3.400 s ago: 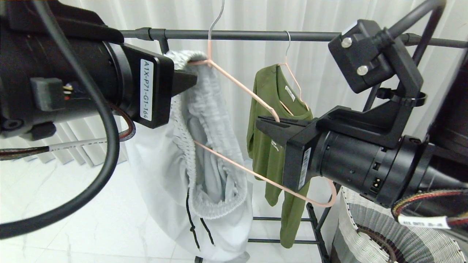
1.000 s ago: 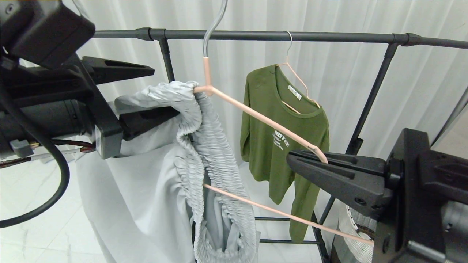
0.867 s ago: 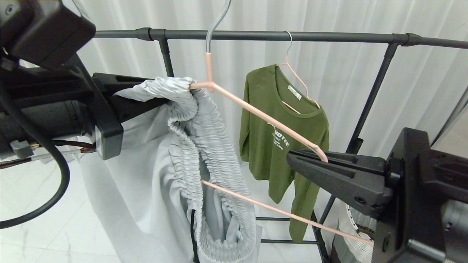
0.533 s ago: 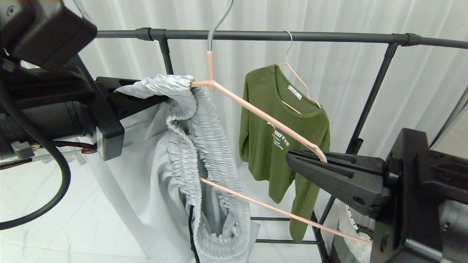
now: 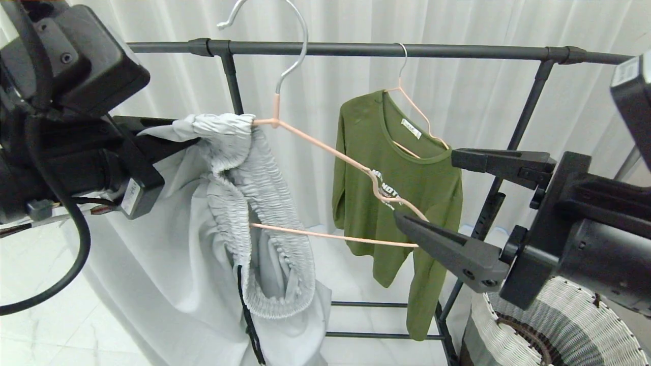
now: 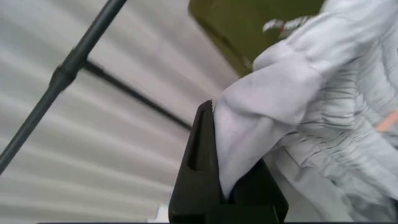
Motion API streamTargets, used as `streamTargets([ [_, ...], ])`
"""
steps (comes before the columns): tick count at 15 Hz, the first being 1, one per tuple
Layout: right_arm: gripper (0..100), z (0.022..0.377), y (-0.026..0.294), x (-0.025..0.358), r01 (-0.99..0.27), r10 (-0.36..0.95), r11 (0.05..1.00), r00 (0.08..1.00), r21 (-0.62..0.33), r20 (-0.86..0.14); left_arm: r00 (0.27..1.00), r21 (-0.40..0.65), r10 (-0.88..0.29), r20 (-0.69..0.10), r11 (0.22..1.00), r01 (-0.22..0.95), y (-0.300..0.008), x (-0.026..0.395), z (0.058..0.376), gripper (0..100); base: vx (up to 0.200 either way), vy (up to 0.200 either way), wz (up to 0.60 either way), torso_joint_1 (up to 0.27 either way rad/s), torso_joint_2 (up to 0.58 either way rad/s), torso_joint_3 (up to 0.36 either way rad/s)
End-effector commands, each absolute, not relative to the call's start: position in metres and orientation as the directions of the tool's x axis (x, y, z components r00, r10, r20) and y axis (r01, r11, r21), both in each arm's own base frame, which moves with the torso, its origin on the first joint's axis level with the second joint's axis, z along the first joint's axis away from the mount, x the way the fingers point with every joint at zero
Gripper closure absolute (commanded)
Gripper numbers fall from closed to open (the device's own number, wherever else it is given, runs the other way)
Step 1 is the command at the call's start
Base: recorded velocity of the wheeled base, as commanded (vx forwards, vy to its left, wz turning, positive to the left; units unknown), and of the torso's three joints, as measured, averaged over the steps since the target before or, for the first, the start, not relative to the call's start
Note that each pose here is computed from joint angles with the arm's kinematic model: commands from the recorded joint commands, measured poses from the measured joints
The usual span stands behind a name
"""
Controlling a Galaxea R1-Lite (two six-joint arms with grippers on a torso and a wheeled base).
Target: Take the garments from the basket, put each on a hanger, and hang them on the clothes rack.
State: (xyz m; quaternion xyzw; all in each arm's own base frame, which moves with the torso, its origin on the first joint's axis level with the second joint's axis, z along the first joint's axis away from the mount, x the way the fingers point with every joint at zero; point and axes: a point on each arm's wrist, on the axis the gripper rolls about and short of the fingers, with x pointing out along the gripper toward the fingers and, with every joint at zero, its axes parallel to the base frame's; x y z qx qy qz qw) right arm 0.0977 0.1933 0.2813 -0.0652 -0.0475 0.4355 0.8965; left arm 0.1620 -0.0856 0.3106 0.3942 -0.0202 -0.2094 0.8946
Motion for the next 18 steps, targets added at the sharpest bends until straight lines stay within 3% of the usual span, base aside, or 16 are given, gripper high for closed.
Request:
streamTargets([
  [1, 0, 0.28, 0.191, 0.104, -0.756, 0.768, 0.635, 0.64, -0.161, 0.024, 0.949, 0.716, -0.291, -0.125, 0.635, 0.289, -0.081, 0.166, 0.312, 100, 0.0, 0.0, 0.0, 0.0, 0.0, 0.0],
  [5, 0, 0.261, 0.204, 0.111, -0.764, 0.767, 0.628, 0.64, -0.147, -0.051, 0.98, 0.583, -0.165, -0.11, 0.788, 0.198, -0.084, 0.171, 0.317, 100, 0.0, 0.0, 0.0, 0.0, 0.0, 0.0],
  [8, 0, 0.243, 0.228, 0.124, -0.759, 0.749, 0.648, 0.651, -0.07, -0.125, 0.974, 0.461, -0.21, -0.084, 0.858, 0.225, -0.094, 0.17, 0.327, 100, 0.0, 0.0, 0.0, 0.0, 0.0, 0.0],
  [14, 0, 0.24, 0.287, 0.155, -0.672, 0.696, 0.714, 0.713, 0.195, -0.09, 0.952, 0.393, -0.305, -0.026, 0.872, 0.29, -0.109, 0.162, 0.338, 100, 0.0, 0.0, 0.0, 0.0, 0.0, 0.0],
  [18, 0, 0.221, 0.298, 0.168, -0.617, 0.643, 0.764, 0.753, 0.185, -0.141, 0.948, 0.383, -0.316, 0.026, 0.879, 0.283, -0.113, 0.163, 0.343, 100, 0.0, 0.0, 0.0, 0.0, 0.0, 0.0],
])
